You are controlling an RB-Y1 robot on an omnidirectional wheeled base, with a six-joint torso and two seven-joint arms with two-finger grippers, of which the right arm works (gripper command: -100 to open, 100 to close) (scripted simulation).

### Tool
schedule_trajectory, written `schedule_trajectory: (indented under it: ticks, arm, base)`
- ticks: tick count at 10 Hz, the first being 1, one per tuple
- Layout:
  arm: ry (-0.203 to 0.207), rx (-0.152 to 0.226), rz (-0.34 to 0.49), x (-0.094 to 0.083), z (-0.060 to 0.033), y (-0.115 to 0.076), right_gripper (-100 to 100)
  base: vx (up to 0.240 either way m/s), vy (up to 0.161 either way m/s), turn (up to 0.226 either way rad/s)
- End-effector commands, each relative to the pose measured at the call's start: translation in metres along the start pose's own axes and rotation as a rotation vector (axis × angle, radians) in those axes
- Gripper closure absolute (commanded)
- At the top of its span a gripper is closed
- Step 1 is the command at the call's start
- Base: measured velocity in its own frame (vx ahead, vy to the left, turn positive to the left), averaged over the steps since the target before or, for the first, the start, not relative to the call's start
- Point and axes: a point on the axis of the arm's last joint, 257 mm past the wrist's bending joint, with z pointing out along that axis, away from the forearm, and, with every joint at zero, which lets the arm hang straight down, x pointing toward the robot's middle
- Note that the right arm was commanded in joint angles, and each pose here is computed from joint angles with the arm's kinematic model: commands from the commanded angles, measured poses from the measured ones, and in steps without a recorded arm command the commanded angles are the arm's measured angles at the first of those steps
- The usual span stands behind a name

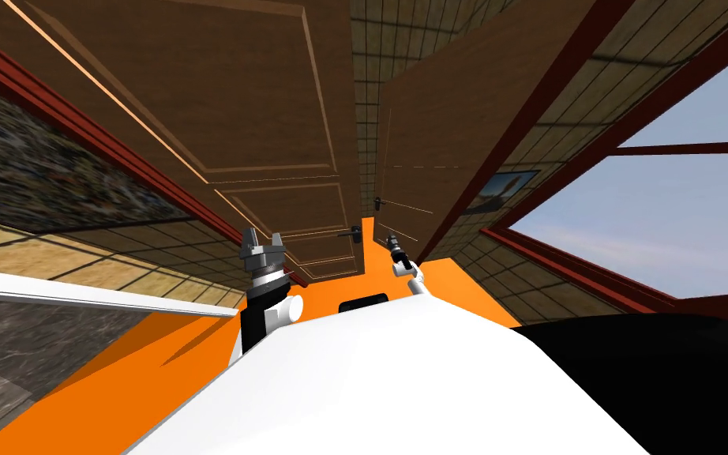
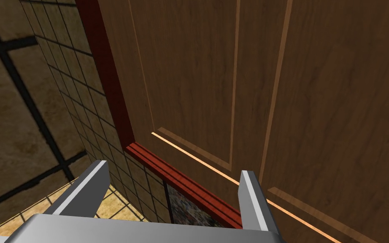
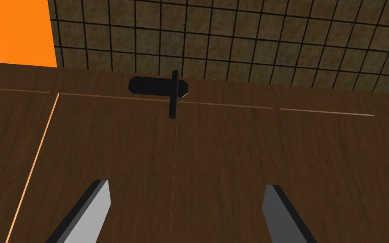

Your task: Push the door open

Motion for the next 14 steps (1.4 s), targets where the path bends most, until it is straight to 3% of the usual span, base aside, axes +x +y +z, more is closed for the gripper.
schedule_trajectory:
  ticks: [1,7,14]
  arm:
    - [-0.023,-0.007,-0.015,-0.013,0.0042,0.001,-100]
    - [-0.134,-0.031,-0.071,-0.069,0.0187,0.01,-100]
    - [-0.237,-0.046,-0.106,-0.117,0.0263,0.017,-100]
  base:
    - [0.076,-0.158,0.147]
    - [0.087,-0.146,0.153]
    - [0.071,-0.127,0.141]
